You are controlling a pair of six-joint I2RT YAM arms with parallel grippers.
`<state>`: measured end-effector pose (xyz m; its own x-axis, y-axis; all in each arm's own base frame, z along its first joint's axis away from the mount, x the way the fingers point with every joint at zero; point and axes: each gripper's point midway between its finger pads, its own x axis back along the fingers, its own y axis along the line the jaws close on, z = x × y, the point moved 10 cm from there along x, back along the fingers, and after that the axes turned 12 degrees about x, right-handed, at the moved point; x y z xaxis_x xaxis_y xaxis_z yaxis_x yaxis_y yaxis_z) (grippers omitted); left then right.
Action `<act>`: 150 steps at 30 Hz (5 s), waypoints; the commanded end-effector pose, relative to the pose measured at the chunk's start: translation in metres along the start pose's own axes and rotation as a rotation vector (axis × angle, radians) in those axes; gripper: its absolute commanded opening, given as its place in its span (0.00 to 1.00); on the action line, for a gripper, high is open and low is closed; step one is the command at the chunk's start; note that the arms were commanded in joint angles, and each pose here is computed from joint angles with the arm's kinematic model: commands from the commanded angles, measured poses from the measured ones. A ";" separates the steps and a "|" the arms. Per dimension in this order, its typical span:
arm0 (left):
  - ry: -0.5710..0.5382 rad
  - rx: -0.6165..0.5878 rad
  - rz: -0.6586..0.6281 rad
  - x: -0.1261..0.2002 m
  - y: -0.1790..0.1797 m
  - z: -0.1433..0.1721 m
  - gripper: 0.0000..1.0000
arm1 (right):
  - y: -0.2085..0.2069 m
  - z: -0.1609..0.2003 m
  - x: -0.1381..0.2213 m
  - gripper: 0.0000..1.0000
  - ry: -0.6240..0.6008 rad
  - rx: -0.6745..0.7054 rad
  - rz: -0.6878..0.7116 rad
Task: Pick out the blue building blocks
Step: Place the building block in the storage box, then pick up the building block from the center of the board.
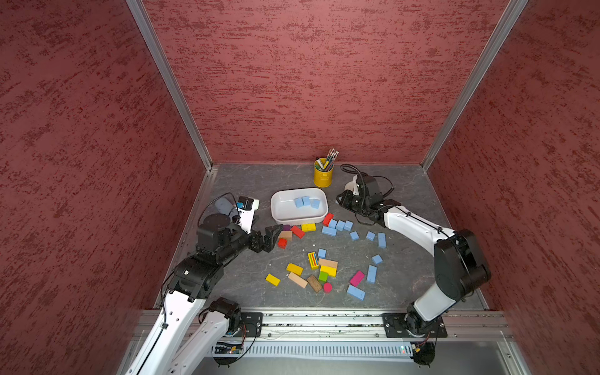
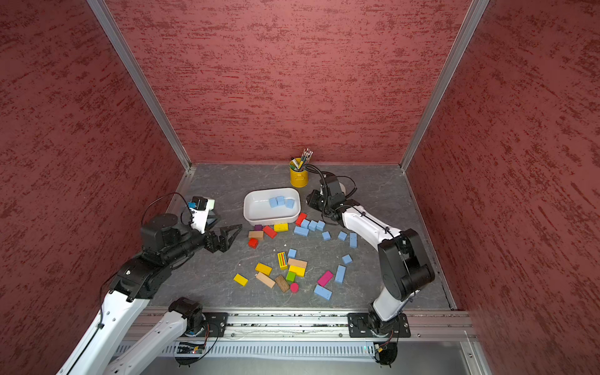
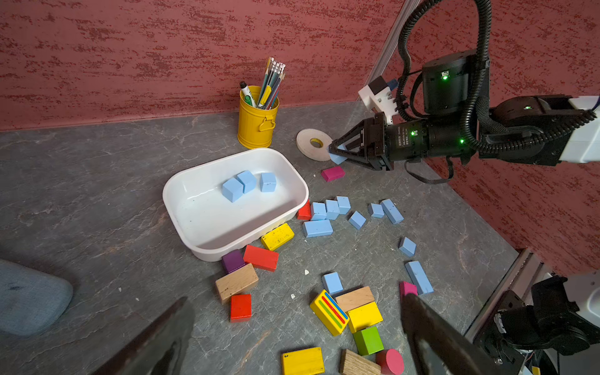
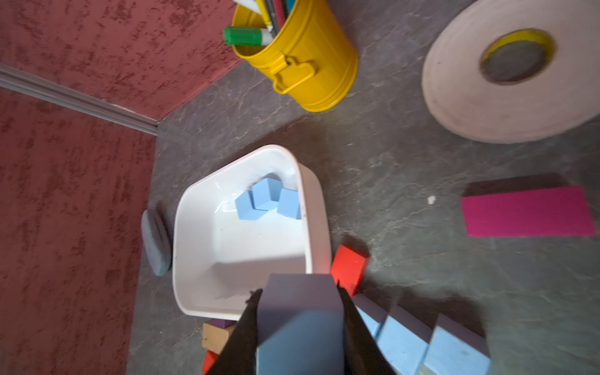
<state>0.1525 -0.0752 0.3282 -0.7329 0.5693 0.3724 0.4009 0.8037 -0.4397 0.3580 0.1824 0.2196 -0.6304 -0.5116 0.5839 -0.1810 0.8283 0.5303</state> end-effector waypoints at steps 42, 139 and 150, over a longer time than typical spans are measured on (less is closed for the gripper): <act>-0.017 -0.020 0.002 0.000 0.000 0.001 1.00 | 0.111 0.020 -0.188 0.20 0.217 0.324 0.109; -0.002 -0.029 0.041 -0.002 -0.003 0.001 1.00 | -0.033 0.046 0.019 0.84 0.105 0.200 0.487; -0.005 -0.029 0.041 -0.001 -0.003 0.001 1.00 | -0.056 0.054 -0.004 0.74 0.148 0.155 0.506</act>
<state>0.1532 -0.0770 0.3248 -0.7175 0.5847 0.3786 0.4121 0.7945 -0.4460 0.3257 0.1503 0.1606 -0.5509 -0.0412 0.8336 -0.0154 0.9991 0.0392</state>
